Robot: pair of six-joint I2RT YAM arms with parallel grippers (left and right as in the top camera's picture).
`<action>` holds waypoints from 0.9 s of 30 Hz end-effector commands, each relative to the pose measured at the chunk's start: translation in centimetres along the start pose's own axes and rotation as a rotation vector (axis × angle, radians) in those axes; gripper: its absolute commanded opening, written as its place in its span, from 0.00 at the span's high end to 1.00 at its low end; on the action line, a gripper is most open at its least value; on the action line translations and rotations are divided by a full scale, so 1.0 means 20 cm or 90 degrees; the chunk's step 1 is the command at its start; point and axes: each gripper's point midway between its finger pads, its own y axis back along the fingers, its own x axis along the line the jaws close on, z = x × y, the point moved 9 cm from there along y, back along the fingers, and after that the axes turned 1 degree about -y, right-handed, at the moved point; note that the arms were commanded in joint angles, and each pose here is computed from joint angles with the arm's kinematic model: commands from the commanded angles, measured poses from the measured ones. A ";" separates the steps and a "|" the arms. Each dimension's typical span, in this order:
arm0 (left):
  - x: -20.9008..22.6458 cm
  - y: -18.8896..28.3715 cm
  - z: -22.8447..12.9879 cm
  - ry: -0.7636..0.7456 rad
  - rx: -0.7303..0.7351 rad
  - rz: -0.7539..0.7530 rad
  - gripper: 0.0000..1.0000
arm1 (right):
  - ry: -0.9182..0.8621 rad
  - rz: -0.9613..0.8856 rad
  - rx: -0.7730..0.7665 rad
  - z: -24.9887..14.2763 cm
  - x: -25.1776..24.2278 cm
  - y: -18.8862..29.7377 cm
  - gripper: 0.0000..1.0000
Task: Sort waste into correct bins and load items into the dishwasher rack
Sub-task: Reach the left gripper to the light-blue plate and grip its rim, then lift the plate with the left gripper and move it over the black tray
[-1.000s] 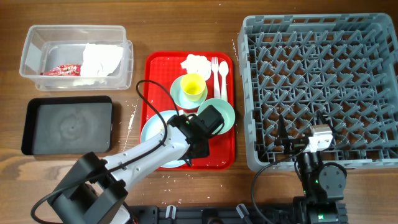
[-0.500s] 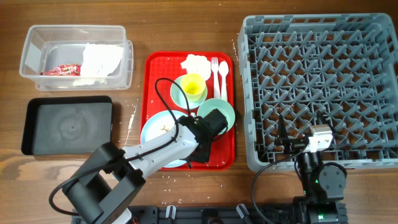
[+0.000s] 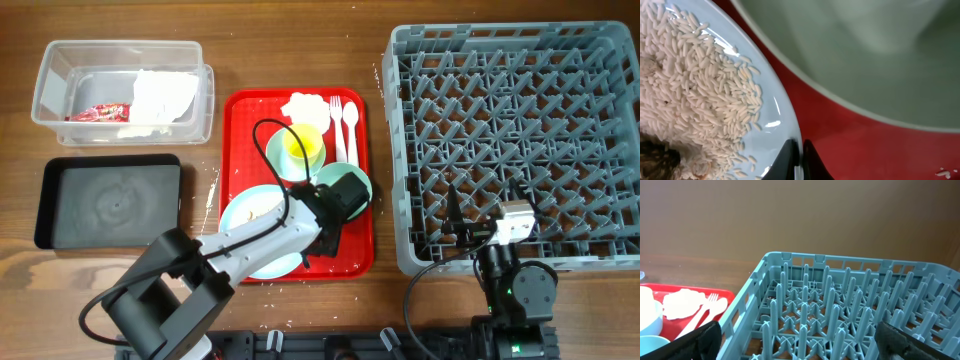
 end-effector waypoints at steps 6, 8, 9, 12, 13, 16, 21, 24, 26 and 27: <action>-0.01 0.07 0.05 0.011 -0.007 0.029 0.96 | 0.006 -0.011 -0.007 0.01 -0.01 0.00 0.00; -0.01 0.09 0.07 0.011 -0.012 0.028 0.96 | 0.006 -0.011 -0.007 0.01 -0.01 0.00 0.01; -0.01 0.10 0.07 0.012 -0.016 0.029 0.96 | 0.006 -0.011 -0.007 0.01 -0.01 0.00 0.00; -0.02 0.13 0.10 0.012 -0.030 0.039 0.96 | 0.007 -0.011 -0.007 0.01 -0.01 0.00 0.00; -0.02 0.14 0.10 0.013 -0.031 0.038 0.96 | 0.006 -0.011 -0.007 0.01 -0.01 0.00 0.00; -0.02 0.16 0.12 0.013 -0.038 0.039 0.96 | 0.006 -0.011 -0.007 0.01 -0.01 0.00 0.00; -0.01 0.21 0.14 0.013 -0.054 0.066 0.96 | 0.006 -0.011 -0.007 0.01 -0.01 0.00 0.00; -0.01 0.23 0.15 0.013 -0.063 0.079 0.96 | 0.006 -0.011 -0.007 0.01 -0.01 0.00 0.00; 0.01 0.24 0.15 0.017 -0.066 0.100 0.96 | 0.006 -0.011 -0.007 0.01 -0.01 0.00 0.00; 0.01 0.25 0.15 0.016 -0.066 0.104 0.96 | 0.006 -0.011 -0.007 0.01 -0.01 0.00 0.00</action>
